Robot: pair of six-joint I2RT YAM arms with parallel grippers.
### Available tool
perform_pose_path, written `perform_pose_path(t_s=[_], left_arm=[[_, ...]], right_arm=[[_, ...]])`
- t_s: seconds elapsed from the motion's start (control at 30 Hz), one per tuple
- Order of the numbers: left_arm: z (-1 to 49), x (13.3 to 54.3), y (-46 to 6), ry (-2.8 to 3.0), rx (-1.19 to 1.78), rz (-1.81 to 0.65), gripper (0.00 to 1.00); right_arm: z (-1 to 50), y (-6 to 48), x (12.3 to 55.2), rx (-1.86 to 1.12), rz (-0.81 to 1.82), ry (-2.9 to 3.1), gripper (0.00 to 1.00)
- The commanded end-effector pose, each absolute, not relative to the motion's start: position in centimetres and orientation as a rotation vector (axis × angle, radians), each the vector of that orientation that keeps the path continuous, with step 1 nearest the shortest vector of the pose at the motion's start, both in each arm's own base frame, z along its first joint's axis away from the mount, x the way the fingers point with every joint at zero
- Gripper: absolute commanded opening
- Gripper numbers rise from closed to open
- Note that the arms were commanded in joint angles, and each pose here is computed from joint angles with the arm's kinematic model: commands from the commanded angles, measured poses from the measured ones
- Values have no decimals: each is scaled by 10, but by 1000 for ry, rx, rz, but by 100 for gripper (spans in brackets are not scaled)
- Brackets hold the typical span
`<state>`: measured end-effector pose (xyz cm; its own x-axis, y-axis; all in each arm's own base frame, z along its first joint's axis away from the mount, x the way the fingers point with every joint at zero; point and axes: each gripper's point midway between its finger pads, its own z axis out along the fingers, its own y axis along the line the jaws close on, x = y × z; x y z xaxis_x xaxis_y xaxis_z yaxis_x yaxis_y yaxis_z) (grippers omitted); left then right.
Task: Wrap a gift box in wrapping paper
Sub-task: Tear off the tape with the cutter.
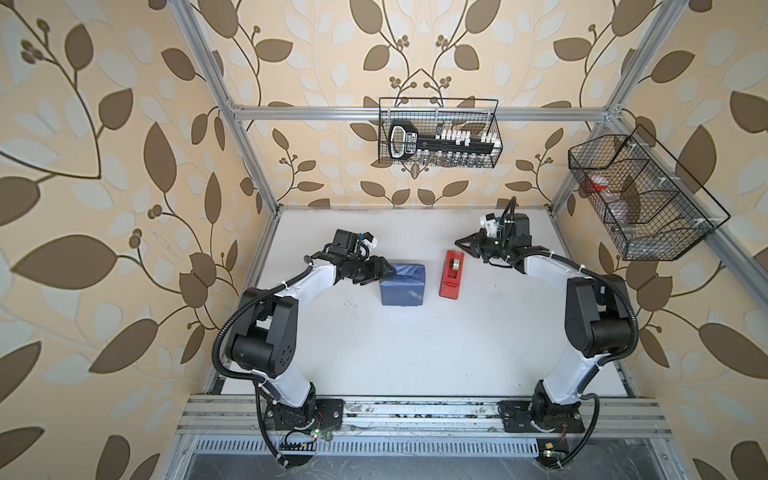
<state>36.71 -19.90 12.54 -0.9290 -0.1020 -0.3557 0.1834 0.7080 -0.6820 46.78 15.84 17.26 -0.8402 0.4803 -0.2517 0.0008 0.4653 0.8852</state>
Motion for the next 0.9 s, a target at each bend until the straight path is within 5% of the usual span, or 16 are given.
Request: perform_pose_path(t_s=[0.0, 0.37, 0.87], left_arm=[[75, 339, -173, 2749, -25, -882, 62], [78, 340, -173, 2747, -23, -883, 62], [75, 342, -176, 2745, -36, -900, 61]], right_arm=[[181, 166, 470, 358, 1392, 2233, 0], [173, 192, 411, 339, 1403, 2310, 0], [75, 208, 321, 461, 1373, 2486, 0]])
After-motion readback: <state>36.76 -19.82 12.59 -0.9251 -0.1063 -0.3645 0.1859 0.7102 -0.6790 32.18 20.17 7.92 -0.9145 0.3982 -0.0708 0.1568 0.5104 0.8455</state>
